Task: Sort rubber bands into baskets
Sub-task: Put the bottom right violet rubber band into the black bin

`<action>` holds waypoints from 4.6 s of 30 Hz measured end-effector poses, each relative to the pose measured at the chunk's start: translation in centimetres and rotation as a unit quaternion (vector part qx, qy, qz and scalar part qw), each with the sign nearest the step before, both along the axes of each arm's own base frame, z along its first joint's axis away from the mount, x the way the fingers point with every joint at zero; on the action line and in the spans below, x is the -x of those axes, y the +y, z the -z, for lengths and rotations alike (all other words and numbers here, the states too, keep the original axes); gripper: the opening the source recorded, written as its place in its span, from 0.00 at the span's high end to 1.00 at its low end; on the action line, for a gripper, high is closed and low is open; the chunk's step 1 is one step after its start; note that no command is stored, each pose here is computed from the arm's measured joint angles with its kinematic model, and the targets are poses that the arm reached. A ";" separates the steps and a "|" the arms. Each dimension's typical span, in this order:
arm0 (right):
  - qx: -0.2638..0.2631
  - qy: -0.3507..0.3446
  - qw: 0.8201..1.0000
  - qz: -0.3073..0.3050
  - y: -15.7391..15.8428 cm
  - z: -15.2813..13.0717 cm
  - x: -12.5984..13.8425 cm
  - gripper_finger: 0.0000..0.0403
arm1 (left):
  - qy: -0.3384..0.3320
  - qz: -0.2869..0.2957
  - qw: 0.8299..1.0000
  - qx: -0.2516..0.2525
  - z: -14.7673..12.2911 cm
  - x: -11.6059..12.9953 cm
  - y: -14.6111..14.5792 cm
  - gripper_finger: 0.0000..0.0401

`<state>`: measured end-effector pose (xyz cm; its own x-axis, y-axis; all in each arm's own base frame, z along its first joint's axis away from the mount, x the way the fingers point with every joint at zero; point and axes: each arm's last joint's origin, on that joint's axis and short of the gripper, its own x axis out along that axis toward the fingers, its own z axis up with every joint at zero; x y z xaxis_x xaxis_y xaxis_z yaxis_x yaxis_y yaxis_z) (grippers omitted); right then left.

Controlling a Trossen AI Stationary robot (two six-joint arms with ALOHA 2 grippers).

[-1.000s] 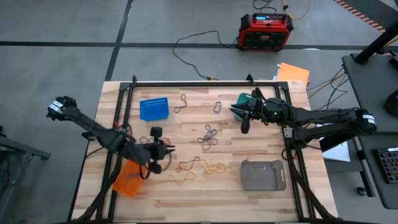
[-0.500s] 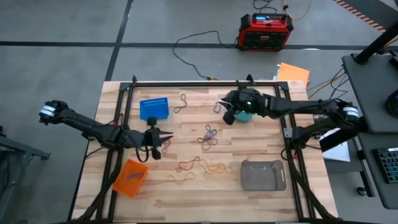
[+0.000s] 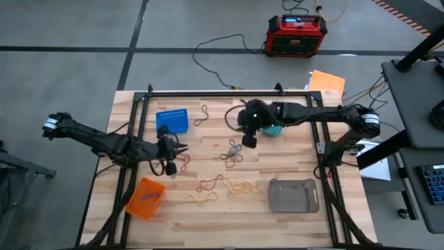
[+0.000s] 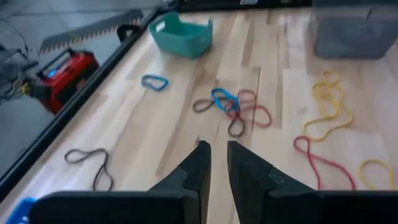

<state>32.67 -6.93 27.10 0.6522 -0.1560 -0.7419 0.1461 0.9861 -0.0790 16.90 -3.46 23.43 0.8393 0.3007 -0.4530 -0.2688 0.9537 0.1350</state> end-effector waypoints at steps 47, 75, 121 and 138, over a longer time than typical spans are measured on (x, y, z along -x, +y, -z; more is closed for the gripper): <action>-0.138 0.155 0.932 0.298 0.0 12.8 -8.6 0.51 | 0.071 -0.070 0.988 -0.120 1.0 -0.7 0.4 0.91; -0.102 0.159 0.951 0.243 1.0 12.0 -8.7 0.97 | 0.060 -0.083 0.984 -0.148 0.7 -1.0 0.6 0.91; -0.274 0.260 0.908 0.180 19.0 -5.3 10.0 0.97 | -0.040 0.093 0.984 -0.147 -1.1 -3.6 -0.8 0.91; -0.271 0.304 0.854 0.323 19.7 -1.5 11.5 0.93 | -0.069 0.159 0.977 -0.124 -1.0 -5.6 1.9 0.91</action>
<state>21.16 12.78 28.61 0.0279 0.1375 -0.9901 0.7681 0.6310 0.1092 22.51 -1.54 24.39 0.9561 0.1006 -0.2752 0.0040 0.9347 0.3554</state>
